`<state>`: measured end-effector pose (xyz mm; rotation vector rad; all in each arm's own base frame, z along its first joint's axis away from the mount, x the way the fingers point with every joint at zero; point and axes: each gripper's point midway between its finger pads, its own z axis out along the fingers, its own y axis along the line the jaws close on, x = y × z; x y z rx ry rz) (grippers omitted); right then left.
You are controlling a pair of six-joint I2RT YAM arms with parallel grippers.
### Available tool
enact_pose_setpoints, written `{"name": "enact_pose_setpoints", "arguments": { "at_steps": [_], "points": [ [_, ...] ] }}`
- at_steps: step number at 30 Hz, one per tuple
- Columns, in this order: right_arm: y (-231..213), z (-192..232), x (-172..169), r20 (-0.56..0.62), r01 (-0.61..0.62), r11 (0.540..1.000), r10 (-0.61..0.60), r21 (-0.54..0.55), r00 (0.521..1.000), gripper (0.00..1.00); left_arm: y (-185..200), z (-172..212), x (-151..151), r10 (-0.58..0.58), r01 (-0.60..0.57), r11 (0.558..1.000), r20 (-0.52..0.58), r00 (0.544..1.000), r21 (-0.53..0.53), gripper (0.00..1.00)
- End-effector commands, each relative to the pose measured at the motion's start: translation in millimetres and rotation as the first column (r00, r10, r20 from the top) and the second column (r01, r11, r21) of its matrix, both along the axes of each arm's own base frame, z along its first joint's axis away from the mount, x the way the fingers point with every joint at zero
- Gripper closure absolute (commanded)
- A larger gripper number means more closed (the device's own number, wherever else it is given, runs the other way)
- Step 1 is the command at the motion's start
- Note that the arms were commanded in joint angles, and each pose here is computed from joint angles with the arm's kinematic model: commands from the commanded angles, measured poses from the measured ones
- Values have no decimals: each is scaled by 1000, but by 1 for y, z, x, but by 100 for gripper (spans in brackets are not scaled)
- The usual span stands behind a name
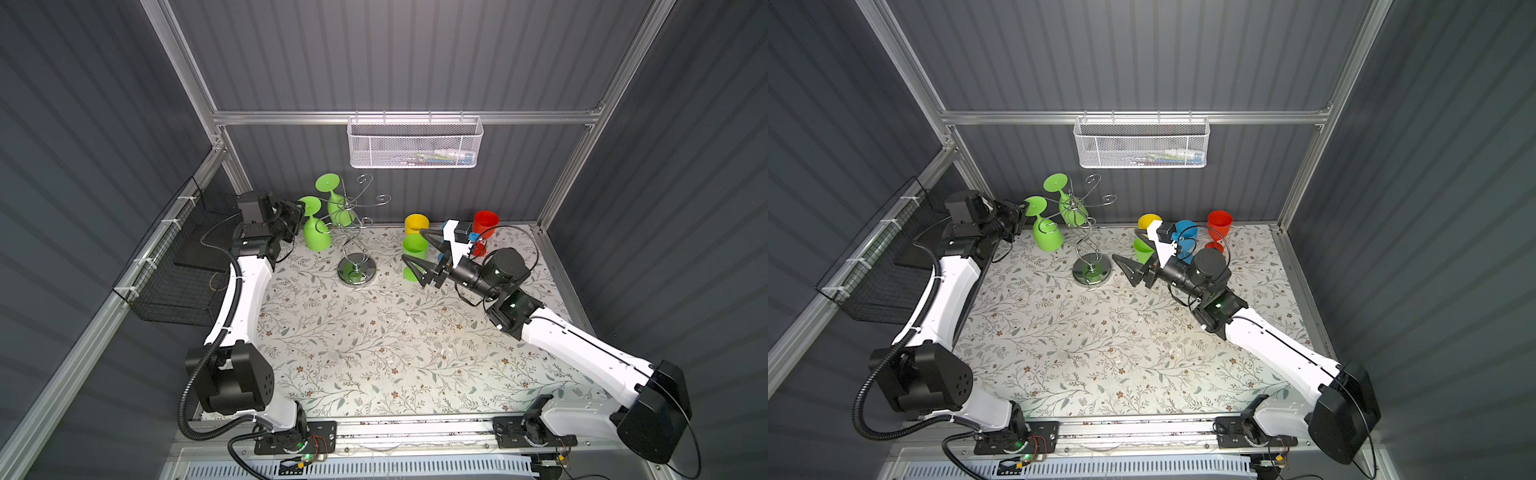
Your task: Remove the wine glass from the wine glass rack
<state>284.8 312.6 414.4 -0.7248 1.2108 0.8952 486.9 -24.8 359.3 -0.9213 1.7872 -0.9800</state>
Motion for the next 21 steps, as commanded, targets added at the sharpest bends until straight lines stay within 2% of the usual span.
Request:
{"name": "enact_pose_setpoints", "arguments": {
  "at_steps": [1,7,13,21],
  "points": [
    [-3,10,-9,38,-6,1000,6,18,999,11,-1,-1,4,-11,11,1000,11,1000,-28,67],
    [-7,13,-12,54,3,1000,-4,22,999,11,-1,-2,5,-7,7,1000,7,1000,-25,74],
    [-7,12,-12,53,5,1000,-6,19,999,11,-1,-5,6,-7,7,1000,-2,1000,-25,74],
    [-8,13,-12,57,10,1000,-11,19,998,11,1,-18,9,-5,5,1000,-44,999,-11,67]
  ]
}}
